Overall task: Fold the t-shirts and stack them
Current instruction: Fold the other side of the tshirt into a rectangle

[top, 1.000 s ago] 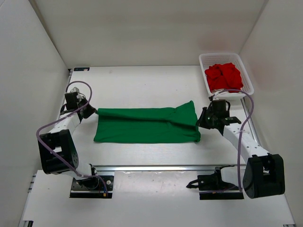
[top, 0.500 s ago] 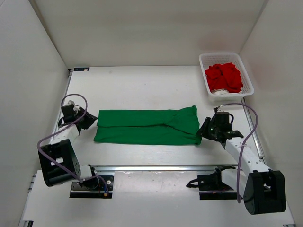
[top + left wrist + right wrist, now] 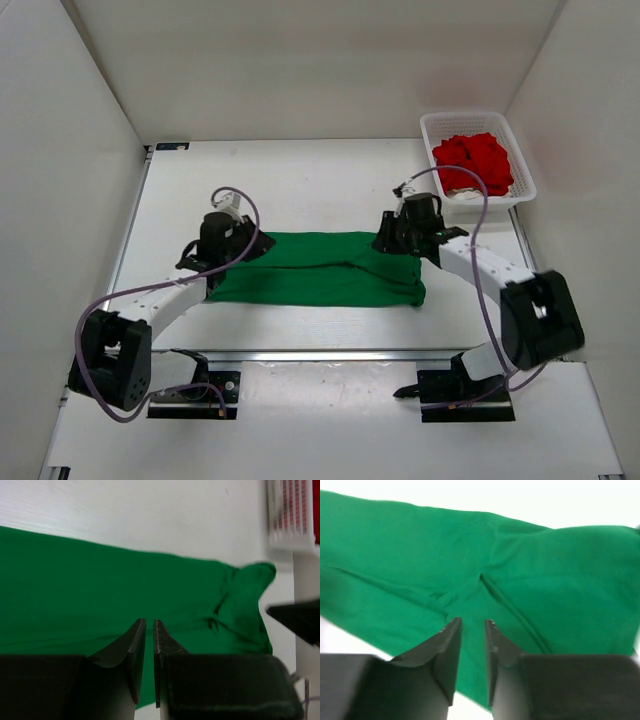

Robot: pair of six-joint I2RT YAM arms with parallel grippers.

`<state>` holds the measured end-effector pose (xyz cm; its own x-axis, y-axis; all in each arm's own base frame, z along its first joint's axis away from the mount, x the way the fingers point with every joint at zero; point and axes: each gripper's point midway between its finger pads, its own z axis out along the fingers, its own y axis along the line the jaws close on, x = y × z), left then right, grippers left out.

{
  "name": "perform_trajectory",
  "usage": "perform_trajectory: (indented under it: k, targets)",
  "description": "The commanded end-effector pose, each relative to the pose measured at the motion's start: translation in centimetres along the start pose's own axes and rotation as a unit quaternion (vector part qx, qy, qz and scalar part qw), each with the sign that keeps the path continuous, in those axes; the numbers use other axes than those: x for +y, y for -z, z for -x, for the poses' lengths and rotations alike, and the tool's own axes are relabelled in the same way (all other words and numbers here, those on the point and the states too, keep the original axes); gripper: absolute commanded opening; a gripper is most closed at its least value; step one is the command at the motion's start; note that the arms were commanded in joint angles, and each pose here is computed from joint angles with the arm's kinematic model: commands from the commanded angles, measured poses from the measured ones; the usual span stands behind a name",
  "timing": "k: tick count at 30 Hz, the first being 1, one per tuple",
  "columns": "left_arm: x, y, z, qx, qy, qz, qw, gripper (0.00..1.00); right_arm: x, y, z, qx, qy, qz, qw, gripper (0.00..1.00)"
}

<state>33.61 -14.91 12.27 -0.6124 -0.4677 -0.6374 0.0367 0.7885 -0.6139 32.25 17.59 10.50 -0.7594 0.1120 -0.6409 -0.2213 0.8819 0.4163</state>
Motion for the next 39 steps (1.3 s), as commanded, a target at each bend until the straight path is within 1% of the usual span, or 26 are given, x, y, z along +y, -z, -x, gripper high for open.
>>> perform_trajectory:
  k: [1,2,5,6,9,11,16,17,19,20,22,24,25,28,31,32,34,39]
  targets:
    - [-2.3,-0.4,-2.2,0.01,-0.03,-0.036,0.999,0.23,2.0,-3.2,1.9,-0.005,0.05,0.037,0.998,0.26]
    - [-2.3,-0.4,-2.9,0.016,-0.028,-0.039,0.999,0.22,1.9,-3.5,2.4,-0.011,0.053,0.034,0.998,0.29]
    - [-2.3,0.1,-5.4,0.042,-0.023,-0.057,0.997,0.22,1.9,-5.2,2.4,0.011,0.063,0.039,0.997,0.33]
    - [-2.0,0.3,-6.4,0.052,-0.022,-0.061,0.997,0.22,2.0,-5.8,2.6,0.015,0.069,0.033,0.997,0.33]
    - [-1.6,0.9,-7.8,0.062,-0.019,-0.069,0.995,0.22,0.6,-6.7,1.3,0.038,0.063,0.011,0.997,0.33]
    - [-1.8,1.1,-7.5,0.052,-0.012,-0.076,0.996,0.21,0.5,-7.0,0.4,0.046,0.059,0.016,0.997,0.35]
    - [-1.6,1.3,-7.4,0.045,-0.003,-0.08,0.996,0.2,-0.5,-7.4,-1.5,0.067,0.056,0.007,0.996,0.34]
    - [-1.8,1.3,-7.3,0.043,-0.007,-0.083,0.996,0.2,-0.2,-7.3,-1.6,0.069,0.056,0.008,0.996,0.33]
    - [-1.9,1.4,-7.5,0.047,-0.009,-0.084,0.995,0.2,-0.2,-7.1,-1.9,0.072,0.054,0.01,0.996,0.23]
    - [-2.0,1.3,-7.3,0.042,-0.005,-0.083,0.996,0.2,0.2,-6.9,-1.9,0.069,0.059,0.013,0.996,0.22]
    - [-1.6,1.2,-7.4,0.042,-0.004,-0.079,0.996,0.2,0.3,-6.3,-1.8,0.061,0.061,0.01,0.996,0.11]
    - [-1.3,1.3,-7.8,0.046,0.003,-0.072,0.996,0.19,0.6,-5.6,-1.8,0.056,0.061,0.01,0.997,0.06]
    - [-1.4,1.4,-7.5,0.039,0.003,-0.071,0.997,0.19,0.8,-5.0,-1.7,0.052,0.059,0.014,0.997,0.01]
    - [-1.6,1.6,-7.4,0.033,0.006,-0.075,0.997,0.19,1.8,-3.5,-2.4,0.05,0.059,0.019,0.997,0.0]
    - [-1.8,1.7,-7.2,0.032,0.008,-0.081,0.996,0.19,2.4,-2.2,-3.6,0.053,0.06,0.004,0.997,0.0]
    - [-2.1,1.7,-7.1,0.031,0.009,-0.084,0.996,0.19,2.8,-1.9,-5.4,0.072,0.064,0.0,0.995,0.0]
    - [-2.4,1.8,-6.7,0.025,0.008,-0.087,0.996,0.19,2.7,-1.2,-6.0,0.072,0.064,-0.009,0.995,0.01]
    - [-2.7,2.0,-5.9,0.007,0.018,-0.087,0.996,0.2,3.5,0.0,-9.7,0.098,0.053,-0.012,0.994,0.01]
